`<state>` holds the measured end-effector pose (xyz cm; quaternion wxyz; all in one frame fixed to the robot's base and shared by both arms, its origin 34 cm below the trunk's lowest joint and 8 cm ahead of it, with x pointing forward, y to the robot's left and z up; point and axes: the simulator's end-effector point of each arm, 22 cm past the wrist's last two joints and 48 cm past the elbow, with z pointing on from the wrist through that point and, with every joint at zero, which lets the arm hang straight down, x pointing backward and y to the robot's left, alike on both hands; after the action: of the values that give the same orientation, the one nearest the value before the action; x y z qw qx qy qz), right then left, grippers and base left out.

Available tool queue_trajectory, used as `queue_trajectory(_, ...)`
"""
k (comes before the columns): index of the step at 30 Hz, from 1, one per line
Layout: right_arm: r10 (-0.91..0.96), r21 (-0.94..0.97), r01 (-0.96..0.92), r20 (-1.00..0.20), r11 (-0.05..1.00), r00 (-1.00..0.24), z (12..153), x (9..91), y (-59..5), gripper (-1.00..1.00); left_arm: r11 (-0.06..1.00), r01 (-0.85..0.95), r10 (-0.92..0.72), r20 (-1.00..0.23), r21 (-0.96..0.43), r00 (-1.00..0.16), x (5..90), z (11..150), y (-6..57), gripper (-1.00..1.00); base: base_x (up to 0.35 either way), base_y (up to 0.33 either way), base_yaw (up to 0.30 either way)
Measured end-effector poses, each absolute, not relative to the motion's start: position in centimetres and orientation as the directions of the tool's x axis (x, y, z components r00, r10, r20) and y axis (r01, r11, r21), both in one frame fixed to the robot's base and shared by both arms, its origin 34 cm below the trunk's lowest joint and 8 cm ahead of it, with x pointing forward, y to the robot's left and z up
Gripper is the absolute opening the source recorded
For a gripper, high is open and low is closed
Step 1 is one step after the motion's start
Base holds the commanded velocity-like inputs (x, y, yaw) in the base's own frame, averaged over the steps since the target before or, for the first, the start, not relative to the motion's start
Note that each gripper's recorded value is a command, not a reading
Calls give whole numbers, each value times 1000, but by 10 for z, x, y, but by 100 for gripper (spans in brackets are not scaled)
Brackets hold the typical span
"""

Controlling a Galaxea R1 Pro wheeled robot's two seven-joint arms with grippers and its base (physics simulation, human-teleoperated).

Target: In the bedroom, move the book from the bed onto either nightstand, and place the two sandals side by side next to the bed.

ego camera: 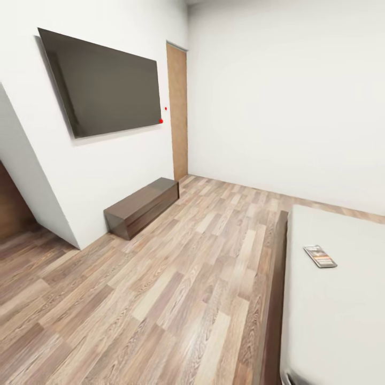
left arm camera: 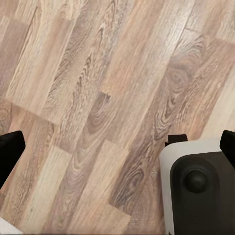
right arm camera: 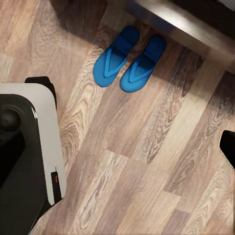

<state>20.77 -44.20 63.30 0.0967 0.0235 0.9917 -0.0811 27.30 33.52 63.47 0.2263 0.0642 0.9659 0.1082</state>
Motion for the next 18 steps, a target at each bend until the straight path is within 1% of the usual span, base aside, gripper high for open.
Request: queue_trajectory(18, 31, -157, 62, -195, 986, -980, 633, 208, -442, 100, 968, 75, 173, -423, 238, -889, 273, 635, 335, 100, -2, 2, 254)
